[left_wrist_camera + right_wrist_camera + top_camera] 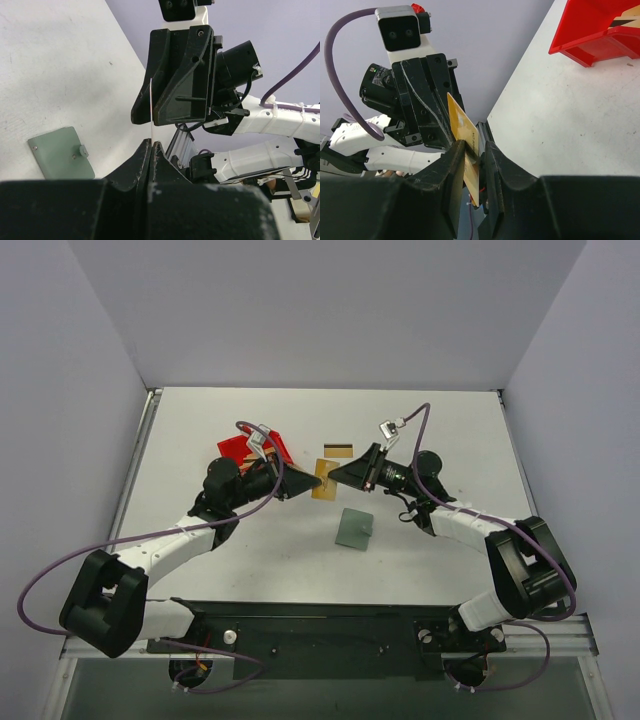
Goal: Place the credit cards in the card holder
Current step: Open the card holder at the center of the board.
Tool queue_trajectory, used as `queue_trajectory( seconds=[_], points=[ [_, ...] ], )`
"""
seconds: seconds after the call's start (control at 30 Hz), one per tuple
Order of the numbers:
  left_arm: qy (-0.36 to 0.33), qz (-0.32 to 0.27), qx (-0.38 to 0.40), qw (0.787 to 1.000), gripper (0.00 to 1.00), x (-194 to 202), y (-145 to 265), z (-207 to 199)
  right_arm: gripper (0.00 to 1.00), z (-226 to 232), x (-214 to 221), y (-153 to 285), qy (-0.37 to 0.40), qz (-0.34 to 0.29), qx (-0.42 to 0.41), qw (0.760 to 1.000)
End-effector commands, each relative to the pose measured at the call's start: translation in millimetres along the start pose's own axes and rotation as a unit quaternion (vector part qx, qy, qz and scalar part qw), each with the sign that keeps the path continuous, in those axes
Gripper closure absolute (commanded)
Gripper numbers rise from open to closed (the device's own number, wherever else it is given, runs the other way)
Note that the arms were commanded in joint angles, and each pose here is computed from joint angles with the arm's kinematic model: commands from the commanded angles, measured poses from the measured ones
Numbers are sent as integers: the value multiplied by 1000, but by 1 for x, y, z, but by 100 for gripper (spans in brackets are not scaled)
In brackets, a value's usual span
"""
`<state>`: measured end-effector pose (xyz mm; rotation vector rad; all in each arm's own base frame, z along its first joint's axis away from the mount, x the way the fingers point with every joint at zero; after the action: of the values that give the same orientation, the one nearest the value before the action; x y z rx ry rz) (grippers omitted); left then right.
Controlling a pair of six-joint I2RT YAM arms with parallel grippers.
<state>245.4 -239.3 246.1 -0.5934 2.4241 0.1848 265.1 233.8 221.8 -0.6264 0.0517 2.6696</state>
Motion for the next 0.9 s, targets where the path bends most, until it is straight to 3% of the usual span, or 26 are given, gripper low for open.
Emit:
queue_trajectory(
  seconds=[0.0, 0.27, 0.37, 0.4, 0.5, 0.53, 0.63, 0.67, 0.87],
  points=[
    [-24, -33, 35, 999, 100, -13, -3, -16, 82, 20, 1, -1, 47, 1, -44, 998],
    [-20, -41, 26, 999, 100, -15, -4, -13, 86, 25, 6, -3, 50, 14, -53, 997],
    [-20, -39, 22, 999, 100, -15, -4, -12, 100, 25, 5, -3, 50, 14, -52, 997],
    [-20, -37, 18, 999, 100, -14, -4, -11, 100, 23, 6, -4, 47, 16, -48, 998],
    [-24, -35, -1, 999, 77, -15, -3, -4, 100, 20, 5, -3, 49, 18, -23, 998],
    [-21, -32, -12, 999, 65, -15, -2, -1, 100, 10, 6, -3, 45, 20, 13, 999],
    [-39, -40, -62, 996, 48, -20, 3, 11, 100, -18, 12, 12, 21, 15, 153, 988],
    [-35, -43, -101, 993, 42, -22, 4, 19, 100, -27, 5, 15, 40, -13, 200, 979],
    [-91, -13, -258, 962, 39, -30, 10, 55, 100, -61, 13, 35, 20, 32, 396, 918]
  ],
)
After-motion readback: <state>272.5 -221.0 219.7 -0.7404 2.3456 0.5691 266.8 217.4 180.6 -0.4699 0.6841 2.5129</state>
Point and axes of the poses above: each gripper's point midway between its finger pads, its own y axis back along the fingers, its own z axis along the line the jaws close on, x = y × z, the point moved 6 cm from there along y, back along the fingers, and after that the axes turned 3 degrees about -y, right-handed, at the moved point
